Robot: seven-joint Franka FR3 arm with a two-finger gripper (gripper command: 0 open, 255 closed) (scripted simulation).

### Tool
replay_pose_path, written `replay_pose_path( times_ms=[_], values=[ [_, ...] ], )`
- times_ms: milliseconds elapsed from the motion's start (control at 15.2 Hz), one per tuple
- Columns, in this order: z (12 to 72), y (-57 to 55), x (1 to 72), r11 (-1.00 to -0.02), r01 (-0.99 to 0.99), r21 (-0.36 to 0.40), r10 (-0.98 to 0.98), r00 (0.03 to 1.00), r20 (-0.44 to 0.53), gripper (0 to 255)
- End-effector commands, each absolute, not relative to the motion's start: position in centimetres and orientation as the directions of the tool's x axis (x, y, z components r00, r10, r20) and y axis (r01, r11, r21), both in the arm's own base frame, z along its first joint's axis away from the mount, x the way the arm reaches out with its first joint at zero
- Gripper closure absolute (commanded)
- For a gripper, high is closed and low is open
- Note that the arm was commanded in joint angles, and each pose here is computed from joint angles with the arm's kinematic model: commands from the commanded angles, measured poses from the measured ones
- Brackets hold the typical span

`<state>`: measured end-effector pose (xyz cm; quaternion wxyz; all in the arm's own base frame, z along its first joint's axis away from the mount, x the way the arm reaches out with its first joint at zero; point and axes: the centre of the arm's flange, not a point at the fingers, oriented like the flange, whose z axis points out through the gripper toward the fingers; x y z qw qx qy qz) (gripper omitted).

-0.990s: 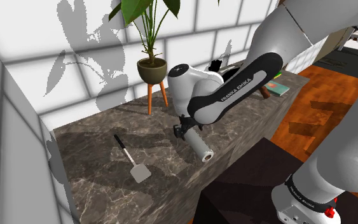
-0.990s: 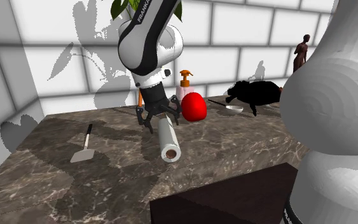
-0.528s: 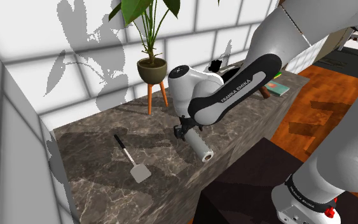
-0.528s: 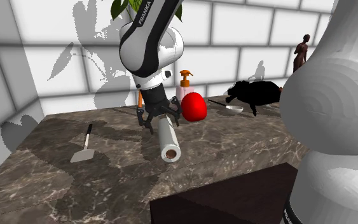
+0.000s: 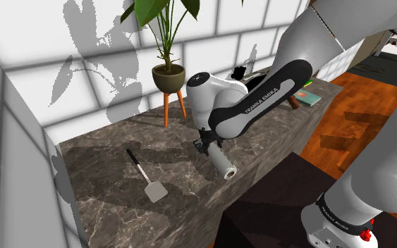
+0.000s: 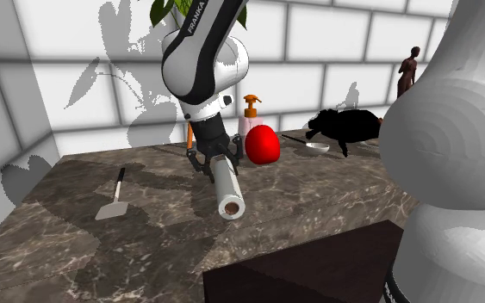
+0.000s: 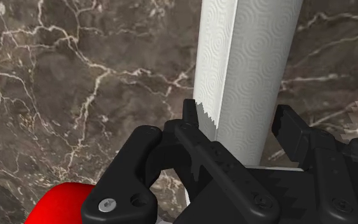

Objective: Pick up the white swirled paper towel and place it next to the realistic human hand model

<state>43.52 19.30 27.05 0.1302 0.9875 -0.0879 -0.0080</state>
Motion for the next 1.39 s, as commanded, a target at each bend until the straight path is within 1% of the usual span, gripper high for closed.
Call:
replay_pose_path(
  times_ms=[0, 1320],
  values=[
    [27.0, 19.3, 43.5, -0.951, -0.172, 0.259, -0.176, 0.984, 0.007, 255],
    [37.1, 19.3, 43.5, -0.951, -0.172, 0.259, -0.176, 0.984, 0.007, 255]
  ],
)
